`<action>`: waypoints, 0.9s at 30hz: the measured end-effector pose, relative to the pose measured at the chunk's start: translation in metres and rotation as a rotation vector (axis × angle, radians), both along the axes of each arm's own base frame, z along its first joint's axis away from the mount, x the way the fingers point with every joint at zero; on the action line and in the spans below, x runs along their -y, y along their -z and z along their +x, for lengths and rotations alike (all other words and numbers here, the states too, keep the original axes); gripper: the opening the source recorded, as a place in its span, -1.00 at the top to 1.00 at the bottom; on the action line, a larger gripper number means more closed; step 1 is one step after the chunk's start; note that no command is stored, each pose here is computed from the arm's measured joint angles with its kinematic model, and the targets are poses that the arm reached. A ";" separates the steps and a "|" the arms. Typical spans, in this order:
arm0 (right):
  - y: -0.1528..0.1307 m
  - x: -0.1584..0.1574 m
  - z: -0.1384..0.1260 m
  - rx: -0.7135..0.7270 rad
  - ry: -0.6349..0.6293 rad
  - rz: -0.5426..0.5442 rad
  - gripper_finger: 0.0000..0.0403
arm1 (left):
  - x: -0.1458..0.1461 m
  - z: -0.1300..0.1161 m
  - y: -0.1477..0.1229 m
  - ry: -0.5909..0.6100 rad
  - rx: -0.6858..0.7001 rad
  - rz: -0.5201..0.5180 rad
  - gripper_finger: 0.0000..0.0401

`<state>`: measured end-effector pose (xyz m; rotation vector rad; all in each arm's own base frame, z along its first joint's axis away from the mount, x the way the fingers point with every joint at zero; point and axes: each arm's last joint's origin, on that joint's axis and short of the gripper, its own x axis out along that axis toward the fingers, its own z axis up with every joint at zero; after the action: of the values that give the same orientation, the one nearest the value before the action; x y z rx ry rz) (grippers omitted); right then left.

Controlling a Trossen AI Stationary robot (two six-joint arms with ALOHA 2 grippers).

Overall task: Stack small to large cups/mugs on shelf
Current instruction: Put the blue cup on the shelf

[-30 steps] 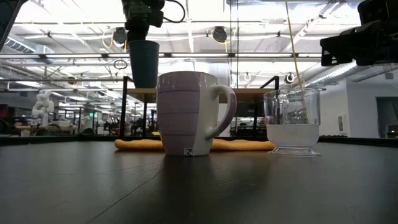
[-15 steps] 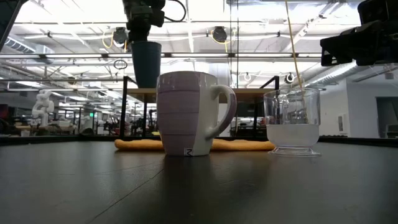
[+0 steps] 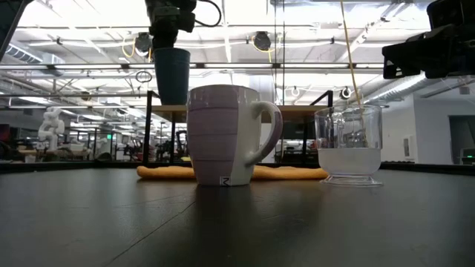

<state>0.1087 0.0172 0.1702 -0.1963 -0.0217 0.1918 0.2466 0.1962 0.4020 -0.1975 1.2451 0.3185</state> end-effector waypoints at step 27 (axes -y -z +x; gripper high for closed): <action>0.000 0.000 0.000 0.001 0.000 0.001 1.00 | -0.008 0.028 -0.001 0.046 0.019 0.033 0.99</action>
<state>0.1087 0.0172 0.1702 -0.1954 -0.0226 0.1920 0.2743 0.2037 0.4032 -0.1427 1.2229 0.2966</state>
